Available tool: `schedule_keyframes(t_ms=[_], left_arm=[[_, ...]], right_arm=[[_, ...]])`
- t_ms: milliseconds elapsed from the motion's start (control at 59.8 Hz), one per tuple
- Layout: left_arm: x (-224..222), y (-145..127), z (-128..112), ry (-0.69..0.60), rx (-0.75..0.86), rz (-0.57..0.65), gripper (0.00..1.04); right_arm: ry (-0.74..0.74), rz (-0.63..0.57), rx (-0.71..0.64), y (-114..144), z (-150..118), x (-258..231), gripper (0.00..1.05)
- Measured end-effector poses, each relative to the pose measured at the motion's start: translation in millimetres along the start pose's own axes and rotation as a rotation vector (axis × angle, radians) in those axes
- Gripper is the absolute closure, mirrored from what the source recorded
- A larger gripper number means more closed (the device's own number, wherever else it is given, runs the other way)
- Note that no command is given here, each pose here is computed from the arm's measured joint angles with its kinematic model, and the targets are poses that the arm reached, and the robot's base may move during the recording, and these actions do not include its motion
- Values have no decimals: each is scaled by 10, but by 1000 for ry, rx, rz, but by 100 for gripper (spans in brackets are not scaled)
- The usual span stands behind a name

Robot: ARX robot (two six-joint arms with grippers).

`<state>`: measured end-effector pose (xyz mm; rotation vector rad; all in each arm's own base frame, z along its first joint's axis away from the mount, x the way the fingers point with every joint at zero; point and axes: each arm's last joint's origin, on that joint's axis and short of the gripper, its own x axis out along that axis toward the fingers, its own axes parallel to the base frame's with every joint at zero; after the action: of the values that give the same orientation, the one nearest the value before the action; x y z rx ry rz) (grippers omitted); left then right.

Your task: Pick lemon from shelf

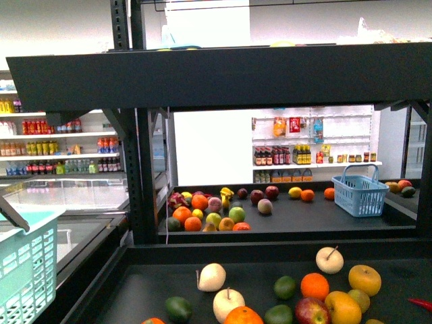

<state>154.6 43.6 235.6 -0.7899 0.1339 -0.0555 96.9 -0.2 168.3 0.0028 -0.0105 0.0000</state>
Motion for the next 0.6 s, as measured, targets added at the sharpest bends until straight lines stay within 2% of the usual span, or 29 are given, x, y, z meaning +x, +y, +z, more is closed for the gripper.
schedule_keyframes(t_ms=[84,251,435,602], left_arm=[[247,4,397,-6,-155,22,8],[787,158,913,10,-355,71,8],[1375,349,1146,27,-491,43,8],[1667,428,1210,36,-534,5,8]], right_arm=[[0,0,0,0,0,0,2],[0,0,0,0,0,0,2],[0,0,0,0,0,0,2],[0,0,0,0,0,0,2]])
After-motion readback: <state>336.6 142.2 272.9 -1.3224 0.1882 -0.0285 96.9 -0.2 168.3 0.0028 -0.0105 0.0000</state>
